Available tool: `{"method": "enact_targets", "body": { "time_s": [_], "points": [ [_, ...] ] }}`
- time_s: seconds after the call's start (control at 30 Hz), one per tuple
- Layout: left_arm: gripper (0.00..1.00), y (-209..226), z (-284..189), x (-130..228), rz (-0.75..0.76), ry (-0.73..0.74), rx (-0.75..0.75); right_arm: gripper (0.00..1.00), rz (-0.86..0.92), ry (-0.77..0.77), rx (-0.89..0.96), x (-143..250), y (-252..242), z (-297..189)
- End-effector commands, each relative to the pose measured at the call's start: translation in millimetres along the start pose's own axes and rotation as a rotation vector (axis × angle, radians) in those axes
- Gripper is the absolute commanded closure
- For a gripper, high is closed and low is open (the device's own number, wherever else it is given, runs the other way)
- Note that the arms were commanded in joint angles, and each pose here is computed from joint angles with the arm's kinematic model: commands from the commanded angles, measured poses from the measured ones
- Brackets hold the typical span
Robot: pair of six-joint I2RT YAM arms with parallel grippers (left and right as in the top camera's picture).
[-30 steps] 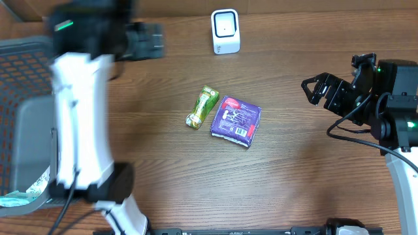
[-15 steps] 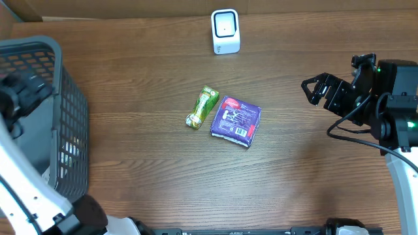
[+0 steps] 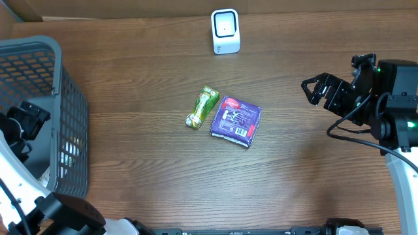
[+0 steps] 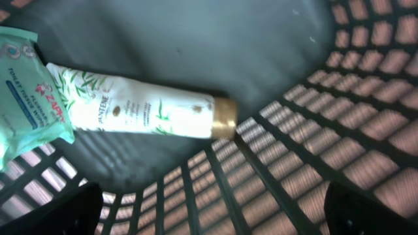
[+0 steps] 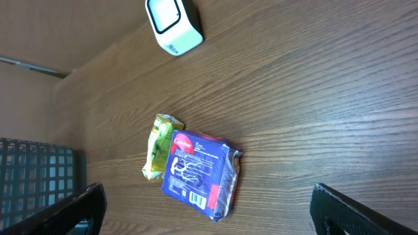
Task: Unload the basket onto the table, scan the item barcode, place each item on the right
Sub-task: 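Reach the left gripper into the basket toward the white gold-capped tube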
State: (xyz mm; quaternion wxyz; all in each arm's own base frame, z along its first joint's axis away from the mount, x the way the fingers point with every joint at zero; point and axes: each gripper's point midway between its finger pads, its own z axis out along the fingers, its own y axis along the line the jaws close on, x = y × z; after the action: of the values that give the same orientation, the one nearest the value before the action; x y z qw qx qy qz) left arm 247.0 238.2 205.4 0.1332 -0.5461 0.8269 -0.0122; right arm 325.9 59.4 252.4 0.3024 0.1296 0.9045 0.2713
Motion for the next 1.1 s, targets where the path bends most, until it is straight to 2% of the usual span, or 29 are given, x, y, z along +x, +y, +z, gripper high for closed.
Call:
{"method": "enact_targets", "body": {
  "time_s": [0.0,0.4,0.63,0.77,1.07],
  "points": [
    [0.00,12.8,16.8,4.9,-0.088,0.009,-0.009,0.00,-0.019,-0.033,-0.005,-8.8,4.9,-7.3],
    [0.00,48.2,73.7,5.1,-0.141,-0.023,-0.092,0.00,-0.008,-0.012,0.003,-5.6,1.8,-3.5],
    [0.01,48.2,104.0,10.2,-0.130,-0.039,-0.063,0.00,0.018,0.037,0.020,-0.7,-6.1,8.7],
    [0.00,50.0,112.6,12.8,-0.011,-0.040,-0.064,0.00,0.025,0.050,0.025,0.0,-8.7,13.0],
    [0.04,45.8,114.1,-0.4,0.392,-0.087,-0.064,0.00,0.020,0.040,0.022,-2.6,-8.1,13.4]
  ]
}}
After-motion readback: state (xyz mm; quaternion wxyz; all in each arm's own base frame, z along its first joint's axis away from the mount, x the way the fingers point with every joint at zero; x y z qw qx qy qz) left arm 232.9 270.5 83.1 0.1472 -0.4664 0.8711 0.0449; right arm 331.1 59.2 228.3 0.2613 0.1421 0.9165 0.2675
